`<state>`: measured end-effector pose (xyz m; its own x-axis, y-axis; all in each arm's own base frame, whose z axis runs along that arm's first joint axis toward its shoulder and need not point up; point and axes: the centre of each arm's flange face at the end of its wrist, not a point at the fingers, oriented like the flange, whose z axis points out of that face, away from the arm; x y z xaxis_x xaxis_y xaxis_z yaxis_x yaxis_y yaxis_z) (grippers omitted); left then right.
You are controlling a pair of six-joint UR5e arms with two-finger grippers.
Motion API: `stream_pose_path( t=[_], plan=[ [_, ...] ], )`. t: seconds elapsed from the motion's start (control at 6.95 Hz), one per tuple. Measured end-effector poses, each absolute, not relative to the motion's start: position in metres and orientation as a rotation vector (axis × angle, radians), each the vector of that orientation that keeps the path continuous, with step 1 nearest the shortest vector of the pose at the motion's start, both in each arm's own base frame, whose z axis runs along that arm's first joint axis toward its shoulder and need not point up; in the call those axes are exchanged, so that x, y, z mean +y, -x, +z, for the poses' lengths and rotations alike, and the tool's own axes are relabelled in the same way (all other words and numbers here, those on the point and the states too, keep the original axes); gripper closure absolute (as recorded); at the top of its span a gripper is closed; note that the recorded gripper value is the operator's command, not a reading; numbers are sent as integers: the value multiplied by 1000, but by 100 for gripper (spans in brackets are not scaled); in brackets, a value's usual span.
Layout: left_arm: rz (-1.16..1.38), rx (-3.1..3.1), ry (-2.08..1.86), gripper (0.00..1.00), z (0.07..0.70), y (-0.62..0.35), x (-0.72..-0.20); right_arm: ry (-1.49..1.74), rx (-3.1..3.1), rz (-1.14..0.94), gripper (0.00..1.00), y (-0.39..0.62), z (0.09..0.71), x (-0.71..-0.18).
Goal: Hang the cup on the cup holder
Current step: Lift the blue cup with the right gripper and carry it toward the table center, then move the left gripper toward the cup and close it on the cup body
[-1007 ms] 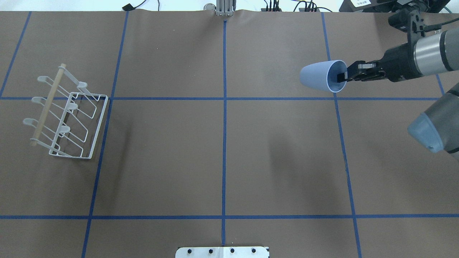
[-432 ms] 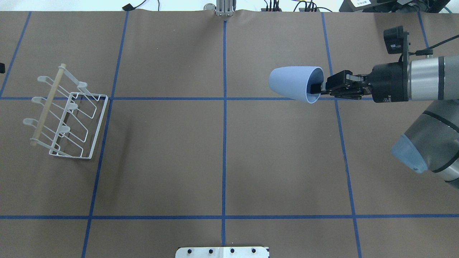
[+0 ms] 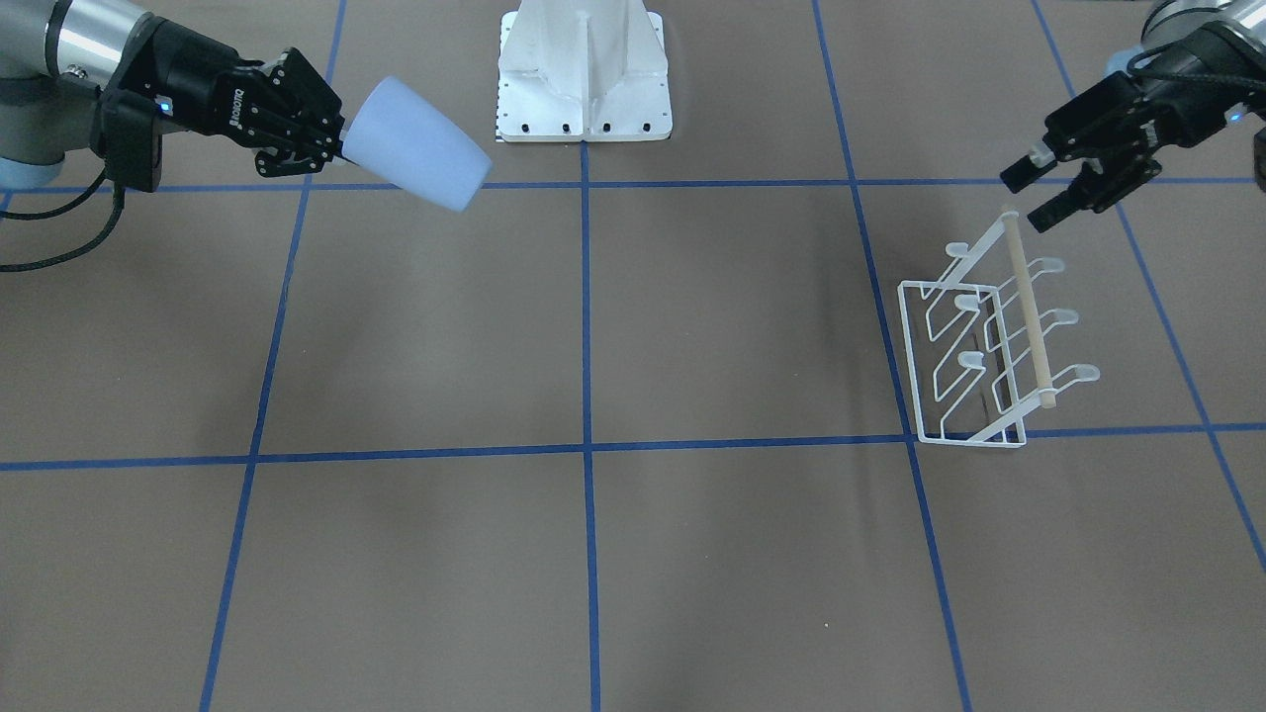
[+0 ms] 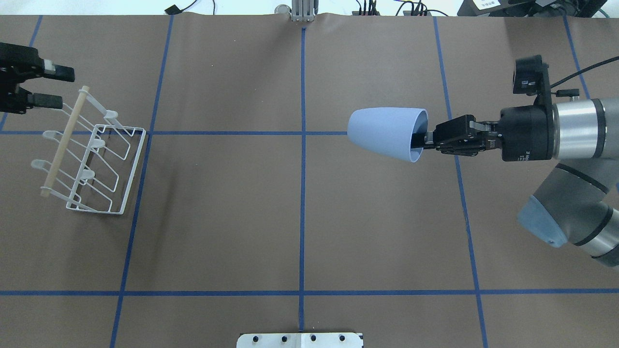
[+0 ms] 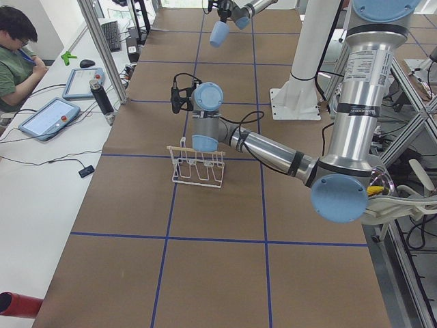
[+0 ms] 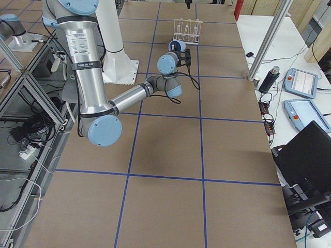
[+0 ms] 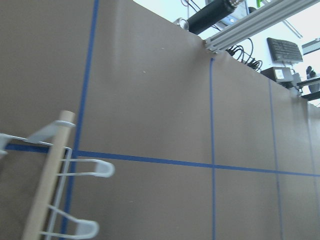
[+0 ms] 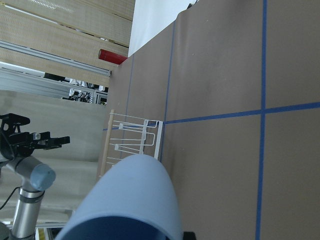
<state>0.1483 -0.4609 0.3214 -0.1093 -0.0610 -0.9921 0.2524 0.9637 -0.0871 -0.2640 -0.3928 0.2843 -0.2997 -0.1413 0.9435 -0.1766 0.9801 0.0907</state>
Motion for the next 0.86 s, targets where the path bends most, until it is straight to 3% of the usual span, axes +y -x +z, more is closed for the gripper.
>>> stream_pose_path(
  t=[0.43, 0.86],
  plan=[
    [-298, 1904, 21, 3, 210, -237, -440, -209, -2021, -36, 100, 263, 270, -372],
    [-408, 2094, 89, 4, 149, -309, -397, -247, -2116, -62, 100, 262, 240, -355]
  ],
)
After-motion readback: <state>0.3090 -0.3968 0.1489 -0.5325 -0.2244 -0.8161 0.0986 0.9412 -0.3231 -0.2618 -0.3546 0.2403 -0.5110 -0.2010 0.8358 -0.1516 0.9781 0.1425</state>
